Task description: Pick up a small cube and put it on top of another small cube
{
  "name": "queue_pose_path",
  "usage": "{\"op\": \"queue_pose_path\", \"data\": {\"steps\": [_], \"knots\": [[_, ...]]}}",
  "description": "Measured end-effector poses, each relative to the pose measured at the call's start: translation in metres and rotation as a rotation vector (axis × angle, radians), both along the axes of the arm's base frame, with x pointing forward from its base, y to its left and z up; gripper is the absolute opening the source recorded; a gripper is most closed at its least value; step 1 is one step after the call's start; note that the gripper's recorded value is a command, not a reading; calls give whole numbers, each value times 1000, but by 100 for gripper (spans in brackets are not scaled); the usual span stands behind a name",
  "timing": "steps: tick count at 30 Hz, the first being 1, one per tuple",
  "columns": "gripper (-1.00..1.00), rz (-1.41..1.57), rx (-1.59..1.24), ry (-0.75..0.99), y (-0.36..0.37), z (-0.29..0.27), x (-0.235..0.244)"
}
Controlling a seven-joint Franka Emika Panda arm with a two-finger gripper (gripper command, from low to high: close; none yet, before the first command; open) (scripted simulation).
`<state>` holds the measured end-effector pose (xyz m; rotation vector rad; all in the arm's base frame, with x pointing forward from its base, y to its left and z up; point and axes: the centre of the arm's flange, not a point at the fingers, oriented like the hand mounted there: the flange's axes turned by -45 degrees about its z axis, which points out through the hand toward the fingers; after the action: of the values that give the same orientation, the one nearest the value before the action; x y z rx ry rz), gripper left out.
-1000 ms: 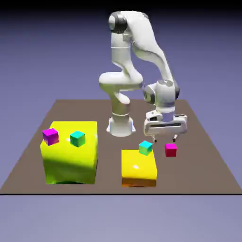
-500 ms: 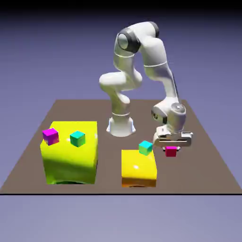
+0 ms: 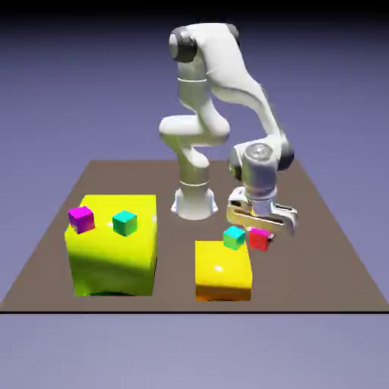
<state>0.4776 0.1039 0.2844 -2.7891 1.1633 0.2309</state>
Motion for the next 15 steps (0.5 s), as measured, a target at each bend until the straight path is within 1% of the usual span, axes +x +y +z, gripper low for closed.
{"op": "queue_pose_path", "data": {"steps": [2, 4, 7, 9, 11, 14, 15], "knots": [[-100, -181, 6, -2, -61, 25, 28], [-100, -360, 12, -6, -127, 52, 45], [-100, -627, 22, -12, -231, 95, 51], [-100, -802, 30, -17, -302, 125, 41], [-100, -960, 30, -11, -364, 151, 20], [-100, -1160, 21, 19, -435, 182, -22], [-100, -1206, 7, 47, -451, 181, -40]]}}
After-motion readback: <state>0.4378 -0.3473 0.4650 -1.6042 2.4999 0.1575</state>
